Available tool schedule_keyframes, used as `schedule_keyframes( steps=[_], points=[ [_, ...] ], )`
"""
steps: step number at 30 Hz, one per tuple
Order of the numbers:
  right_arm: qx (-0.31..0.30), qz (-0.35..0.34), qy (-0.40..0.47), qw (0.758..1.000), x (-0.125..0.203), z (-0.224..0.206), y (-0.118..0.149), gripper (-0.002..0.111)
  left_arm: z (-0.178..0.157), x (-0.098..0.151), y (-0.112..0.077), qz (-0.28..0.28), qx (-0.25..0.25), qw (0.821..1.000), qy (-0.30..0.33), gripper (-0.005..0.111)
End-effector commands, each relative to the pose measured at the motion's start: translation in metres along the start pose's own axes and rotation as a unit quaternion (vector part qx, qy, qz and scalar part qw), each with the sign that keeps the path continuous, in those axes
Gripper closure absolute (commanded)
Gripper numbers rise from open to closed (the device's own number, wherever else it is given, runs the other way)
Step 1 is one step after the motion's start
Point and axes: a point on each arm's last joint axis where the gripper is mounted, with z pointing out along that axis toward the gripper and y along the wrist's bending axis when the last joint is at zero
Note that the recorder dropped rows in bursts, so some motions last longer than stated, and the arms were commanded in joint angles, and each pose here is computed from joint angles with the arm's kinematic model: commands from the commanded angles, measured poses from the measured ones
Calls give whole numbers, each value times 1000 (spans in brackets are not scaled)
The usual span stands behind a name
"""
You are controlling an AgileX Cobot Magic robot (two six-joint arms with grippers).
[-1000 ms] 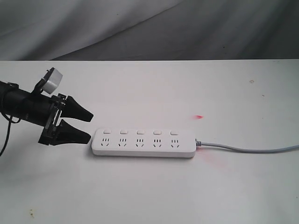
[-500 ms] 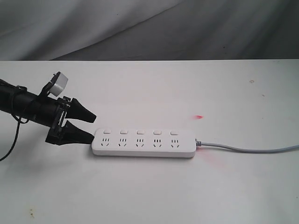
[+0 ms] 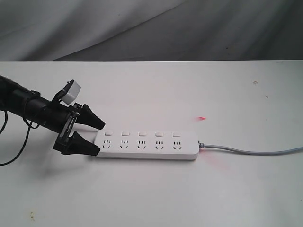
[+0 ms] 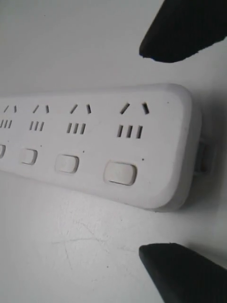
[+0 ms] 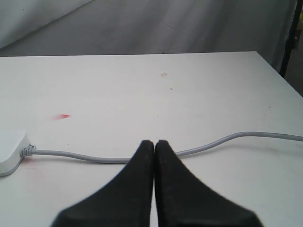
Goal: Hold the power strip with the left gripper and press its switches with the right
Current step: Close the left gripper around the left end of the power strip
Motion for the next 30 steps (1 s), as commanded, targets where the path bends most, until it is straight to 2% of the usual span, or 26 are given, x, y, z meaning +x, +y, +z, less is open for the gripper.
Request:
schedule_keyframes(
  steps=[1, 17, 30],
  points=[
    [6, -8, -2, 1000, 1, 0, -1, 108, 2, -4, 0, 9, 4, 1000, -2, 10],
    [6, -7, -2, 1000, 1, 0, -1, 108, 23, 4, -4, 17, 44, 998, 30, 10],
    [6, -7, -2, 1000, 1, 0, -1, 108, 24, 15, 6, 27, -7, 996, 82, 10]
  ],
)
